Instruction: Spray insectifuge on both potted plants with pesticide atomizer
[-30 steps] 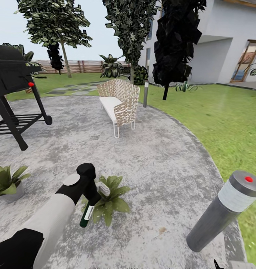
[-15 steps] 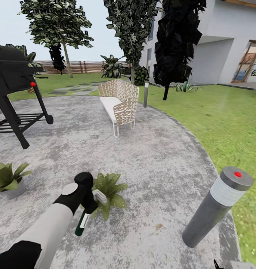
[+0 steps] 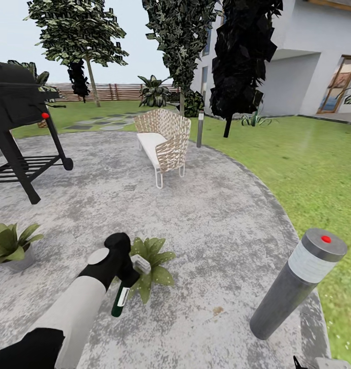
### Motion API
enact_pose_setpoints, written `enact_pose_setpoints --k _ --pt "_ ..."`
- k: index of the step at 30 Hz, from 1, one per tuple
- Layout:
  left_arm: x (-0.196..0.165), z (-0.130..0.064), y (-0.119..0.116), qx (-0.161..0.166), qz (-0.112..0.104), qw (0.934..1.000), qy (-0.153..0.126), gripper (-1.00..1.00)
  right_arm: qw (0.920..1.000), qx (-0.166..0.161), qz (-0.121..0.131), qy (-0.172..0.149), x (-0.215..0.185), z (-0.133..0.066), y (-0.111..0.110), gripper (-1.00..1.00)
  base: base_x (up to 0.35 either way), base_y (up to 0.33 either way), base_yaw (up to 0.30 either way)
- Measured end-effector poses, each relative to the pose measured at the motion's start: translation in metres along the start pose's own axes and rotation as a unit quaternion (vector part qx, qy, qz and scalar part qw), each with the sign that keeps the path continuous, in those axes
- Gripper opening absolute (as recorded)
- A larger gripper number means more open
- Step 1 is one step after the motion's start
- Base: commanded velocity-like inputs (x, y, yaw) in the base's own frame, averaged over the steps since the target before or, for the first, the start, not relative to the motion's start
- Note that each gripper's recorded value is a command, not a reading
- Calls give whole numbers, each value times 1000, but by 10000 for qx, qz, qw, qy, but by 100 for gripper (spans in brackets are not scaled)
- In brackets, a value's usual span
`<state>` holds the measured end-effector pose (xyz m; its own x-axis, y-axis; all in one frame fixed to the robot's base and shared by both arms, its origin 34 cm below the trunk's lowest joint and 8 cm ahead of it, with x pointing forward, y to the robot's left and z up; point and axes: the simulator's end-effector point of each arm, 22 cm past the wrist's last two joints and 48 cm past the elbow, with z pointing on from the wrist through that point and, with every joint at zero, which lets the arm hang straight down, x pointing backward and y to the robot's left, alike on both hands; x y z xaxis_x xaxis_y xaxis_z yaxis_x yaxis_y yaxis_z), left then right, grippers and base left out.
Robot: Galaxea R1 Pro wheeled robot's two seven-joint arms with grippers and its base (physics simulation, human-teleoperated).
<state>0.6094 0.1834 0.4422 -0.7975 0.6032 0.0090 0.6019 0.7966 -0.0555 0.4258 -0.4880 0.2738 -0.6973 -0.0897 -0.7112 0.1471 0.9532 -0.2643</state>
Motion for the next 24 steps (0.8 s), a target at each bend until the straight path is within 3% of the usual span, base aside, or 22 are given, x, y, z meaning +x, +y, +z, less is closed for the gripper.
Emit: enact_pose_setpoints --k 5,10,13,20,24 --pt "10 1 14 -71 -86 9999 66 -100 10000 8 -4 -2 0 0 -1 100 0 0 0" --pt "-2 -2 1 -25 12 10000 2 -100 10000 10 -3 -2 0 0 -1 100 0 0 0" --pt "-16 -13 -1 -98 85 9999 -87 -100 10000 12 -3 -3 0 0 -2 100 0 0 0" --pt "2 -16 32 -294 -88 9995 15 -100 10000 9 -5 4 0 0 -2 100 0 0 0" --pt "1 -16 30 -278 -89 9996 7 -100 10000 8 -7 6 0 0 -1 100 0 0 0"
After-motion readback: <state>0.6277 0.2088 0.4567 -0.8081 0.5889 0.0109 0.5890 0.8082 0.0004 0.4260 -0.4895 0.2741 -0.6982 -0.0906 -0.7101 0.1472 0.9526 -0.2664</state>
